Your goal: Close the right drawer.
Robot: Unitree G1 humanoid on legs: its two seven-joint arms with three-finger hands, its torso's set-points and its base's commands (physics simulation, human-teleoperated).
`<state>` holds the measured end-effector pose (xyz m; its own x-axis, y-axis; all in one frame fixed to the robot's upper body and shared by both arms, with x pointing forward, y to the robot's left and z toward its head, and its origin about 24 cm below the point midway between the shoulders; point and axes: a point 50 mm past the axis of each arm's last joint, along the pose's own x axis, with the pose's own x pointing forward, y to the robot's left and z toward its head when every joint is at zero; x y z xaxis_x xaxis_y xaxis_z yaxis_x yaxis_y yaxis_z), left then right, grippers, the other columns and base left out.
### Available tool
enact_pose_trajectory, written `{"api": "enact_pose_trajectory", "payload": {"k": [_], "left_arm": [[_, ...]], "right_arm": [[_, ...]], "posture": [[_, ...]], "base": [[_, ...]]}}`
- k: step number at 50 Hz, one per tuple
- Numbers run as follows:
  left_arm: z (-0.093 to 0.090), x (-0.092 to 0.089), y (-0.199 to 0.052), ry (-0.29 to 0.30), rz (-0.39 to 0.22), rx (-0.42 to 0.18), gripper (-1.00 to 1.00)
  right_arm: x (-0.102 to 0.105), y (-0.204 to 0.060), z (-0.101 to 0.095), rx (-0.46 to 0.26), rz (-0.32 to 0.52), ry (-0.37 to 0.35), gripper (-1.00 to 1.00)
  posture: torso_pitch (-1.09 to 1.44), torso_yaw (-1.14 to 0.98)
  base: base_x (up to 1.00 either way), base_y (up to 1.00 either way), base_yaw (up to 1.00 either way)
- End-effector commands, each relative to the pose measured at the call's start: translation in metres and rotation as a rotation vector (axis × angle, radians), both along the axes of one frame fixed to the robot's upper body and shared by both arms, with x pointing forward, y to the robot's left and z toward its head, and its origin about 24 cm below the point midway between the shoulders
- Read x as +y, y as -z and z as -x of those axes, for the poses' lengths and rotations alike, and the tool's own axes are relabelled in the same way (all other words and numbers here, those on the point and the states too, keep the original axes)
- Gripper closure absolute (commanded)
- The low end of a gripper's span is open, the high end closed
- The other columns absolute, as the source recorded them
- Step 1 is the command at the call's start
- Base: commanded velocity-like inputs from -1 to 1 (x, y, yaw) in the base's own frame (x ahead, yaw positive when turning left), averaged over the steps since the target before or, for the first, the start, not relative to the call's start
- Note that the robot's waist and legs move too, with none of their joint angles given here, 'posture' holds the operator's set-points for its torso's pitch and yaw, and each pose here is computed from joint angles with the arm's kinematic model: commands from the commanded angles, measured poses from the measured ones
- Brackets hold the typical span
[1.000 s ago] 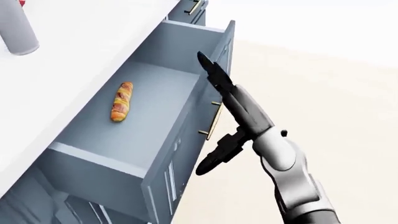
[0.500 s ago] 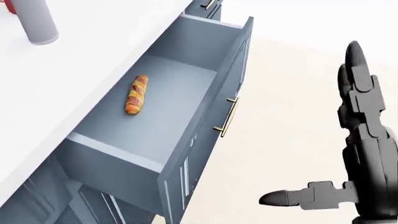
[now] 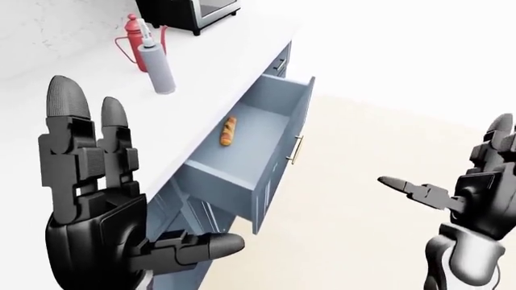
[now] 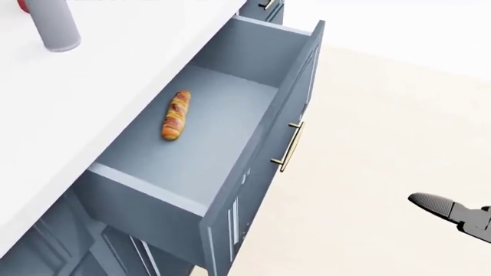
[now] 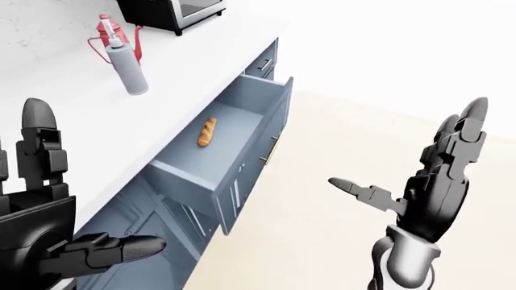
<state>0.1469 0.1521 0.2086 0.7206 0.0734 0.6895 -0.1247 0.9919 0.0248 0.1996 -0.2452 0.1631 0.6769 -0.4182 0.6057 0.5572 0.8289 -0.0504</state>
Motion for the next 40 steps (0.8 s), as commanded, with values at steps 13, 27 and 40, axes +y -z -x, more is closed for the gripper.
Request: {"api": "enact_pose_trajectory", "payload": {"k": [13, 27, 40], "left_arm": [[-0.012, -0.010, 0.002, 0.088, 0.006, 0.052, -1.00], [-0.018, -0.028, 0.021, 0.180, -0.019, 0.109, -1.00], [-0.029, -0.048, 0.029, 0.269, -0.086, 0.130, -1.00]], "right_arm": [[0.004, -0.011, 0.001, -0.057, 0.032, -0.030, -1.00], [0.006, -0.007, -0.002, -0.038, 0.033, -0.044, -1.00], [0.007, -0.006, -0.004, -0.032, 0.036, -0.058, -1.00]], "posture": [[0.00, 0.00], [0.00, 0.00], [0.00, 0.00]], "base": [[0.00, 0.00, 0.00], [0.00, 0.00, 0.00], [0.00, 0.00, 0.00]]}}
